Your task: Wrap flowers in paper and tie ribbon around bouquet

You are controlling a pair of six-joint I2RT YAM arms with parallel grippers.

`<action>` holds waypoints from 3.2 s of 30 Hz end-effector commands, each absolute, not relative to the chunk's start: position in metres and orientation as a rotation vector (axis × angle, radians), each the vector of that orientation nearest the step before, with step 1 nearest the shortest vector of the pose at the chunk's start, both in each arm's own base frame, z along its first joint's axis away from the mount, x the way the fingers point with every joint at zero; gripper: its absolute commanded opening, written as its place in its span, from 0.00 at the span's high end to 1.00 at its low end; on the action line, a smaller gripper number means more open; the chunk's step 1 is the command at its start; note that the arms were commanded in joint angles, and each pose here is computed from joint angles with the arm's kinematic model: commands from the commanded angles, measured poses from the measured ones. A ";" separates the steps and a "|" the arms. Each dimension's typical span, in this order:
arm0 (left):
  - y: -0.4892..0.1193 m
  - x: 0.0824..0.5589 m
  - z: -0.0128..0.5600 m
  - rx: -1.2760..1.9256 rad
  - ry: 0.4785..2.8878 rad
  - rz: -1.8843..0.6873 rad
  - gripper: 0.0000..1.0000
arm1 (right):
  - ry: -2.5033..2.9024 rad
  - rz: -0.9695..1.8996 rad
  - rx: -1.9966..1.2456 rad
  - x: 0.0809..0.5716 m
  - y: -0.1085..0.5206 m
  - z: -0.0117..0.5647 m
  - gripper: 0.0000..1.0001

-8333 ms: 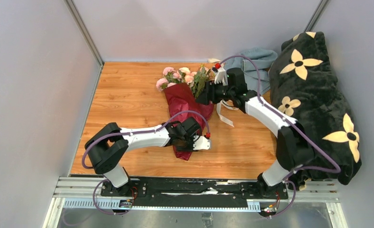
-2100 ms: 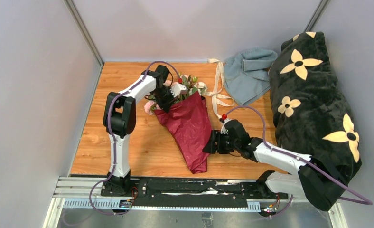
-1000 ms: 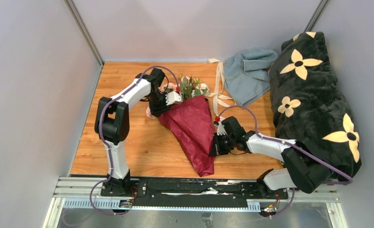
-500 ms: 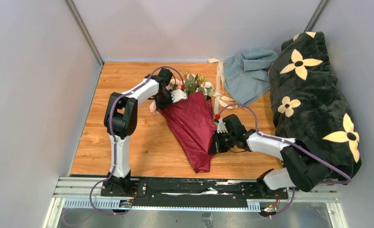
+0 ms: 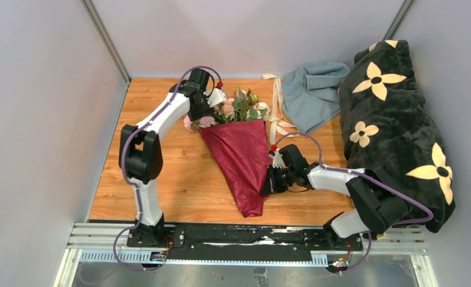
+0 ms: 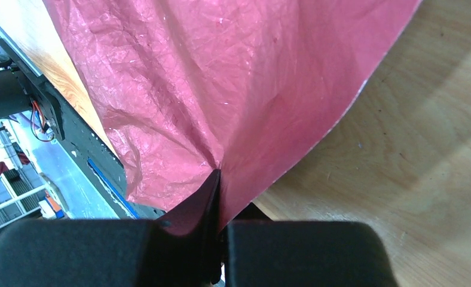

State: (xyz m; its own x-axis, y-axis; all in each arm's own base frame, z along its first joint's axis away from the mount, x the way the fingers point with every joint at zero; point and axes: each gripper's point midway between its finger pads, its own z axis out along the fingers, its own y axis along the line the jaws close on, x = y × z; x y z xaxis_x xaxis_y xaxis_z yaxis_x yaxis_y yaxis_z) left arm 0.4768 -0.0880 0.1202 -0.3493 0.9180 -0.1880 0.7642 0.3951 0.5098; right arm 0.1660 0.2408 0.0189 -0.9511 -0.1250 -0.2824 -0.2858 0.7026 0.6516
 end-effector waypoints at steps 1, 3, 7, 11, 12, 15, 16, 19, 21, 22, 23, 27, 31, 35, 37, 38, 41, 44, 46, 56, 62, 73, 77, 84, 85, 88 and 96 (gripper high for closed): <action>-0.153 0.408 0.170 1.407 2.144 0.268 0.42 | 2.794 0.976 -0.260 0.154 0.222 0.005 0.91; -0.203 0.349 0.145 1.564 2.103 0.050 0.52 | 2.777 0.955 -0.252 0.157 0.220 0.009 0.87; -0.271 0.268 0.098 1.804 2.080 -0.200 0.61 | 2.746 0.937 -0.225 0.162 0.219 0.017 0.83; -0.311 0.256 0.070 1.830 2.069 -0.318 0.64 | 2.724 0.942 -0.202 0.165 0.219 0.027 0.76; -0.316 0.259 0.066 1.819 2.052 -0.329 0.64 | 2.721 0.947 -0.193 0.165 0.218 0.031 0.74; -0.327 0.257 0.057 1.853 1.968 -0.340 0.62 | 2.691 0.942 -0.122 0.171 0.207 0.046 0.68; -0.330 0.254 0.053 1.873 1.955 -0.338 0.61 | 2.688 0.929 -0.086 0.173 0.198 0.050 0.67; -0.333 0.243 0.035 1.929 1.965 -0.338 0.59 | 2.630 0.872 0.025 0.193 0.167 0.063 0.64; -0.333 0.235 0.024 1.973 1.969 -0.324 0.59 | 2.576 0.797 0.076 0.210 0.144 0.071 0.63; -0.332 0.231 0.020 1.994 1.965 -0.314 0.59 | 2.540 0.762 0.093 0.222 0.135 0.078 0.62; -0.332 0.228 0.017 2.011 1.961 -0.310 0.58 | 2.506 0.729 0.096 0.233 0.127 0.086 0.62; -0.330 0.221 0.016 2.057 1.922 -0.267 0.56 | 2.432 0.641 0.126 0.277 0.100 0.106 0.61; -0.329 0.221 0.014 2.099 1.885 -0.205 0.55 | 2.406 0.677 -0.039 0.320 0.108 0.106 0.61; -0.326 0.221 0.004 2.135 1.888 -0.148 0.55 | 2.532 0.679 -0.180 0.346 0.115 0.090 0.45; -0.326 0.219 0.002 2.146 1.885 -0.137 0.54 | 2.577 0.699 -0.236 0.355 0.125 0.075 0.34; -0.327 0.219 0.002 2.149 1.881 -0.136 0.54 | 2.573 0.720 -0.275 0.358 0.133 0.075 0.33; -0.328 0.217 0.003 2.165 1.870 -0.129 0.53 | 2.615 0.772 -0.414 0.363 0.161 0.061 0.31; -0.325 0.218 0.005 2.180 1.862 -0.107 0.53 | 2.633 0.775 -0.473 0.369 0.176 0.050 0.30; -0.320 0.219 0.005 2.186 1.860 -0.083 0.53 | 2.665 0.756 -0.467 0.369 0.176 0.039 0.30; -0.309 0.211 0.003 2.206 1.859 -0.085 0.53 | 2.840 0.738 -0.277 0.292 0.163 0.004 1.00; -0.308 0.208 0.006 2.198 1.853 -0.104 0.52 | 2.923 0.824 -0.215 0.199 0.163 0.017 0.72; -0.314 0.199 0.018 2.203 1.801 -0.117 0.44 | 2.457 1.124 -0.244 0.252 0.209 0.110 0.38; -0.309 0.199 0.014 2.213 1.808 -0.096 0.44 | 2.463 1.167 -0.221 0.269 0.227 0.102 0.35; -0.310 0.198 0.014 2.210 1.813 -0.106 0.44 | 2.476 1.253 -0.219 0.278 0.259 0.078 0.31; -0.310 0.197 0.015 2.208 1.809 -0.113 0.44 | 2.479 1.226 -0.189 0.283 0.255 0.076 0.32; -0.311 0.197 0.021 2.170 1.787 -0.127 0.44 | 2.458 1.186 -0.070 0.298 0.238 0.079 0.34; -0.313 0.200 0.025 2.142 1.737 -0.132 0.43 | 2.430 1.216 -0.074 0.305 0.228 0.094 0.28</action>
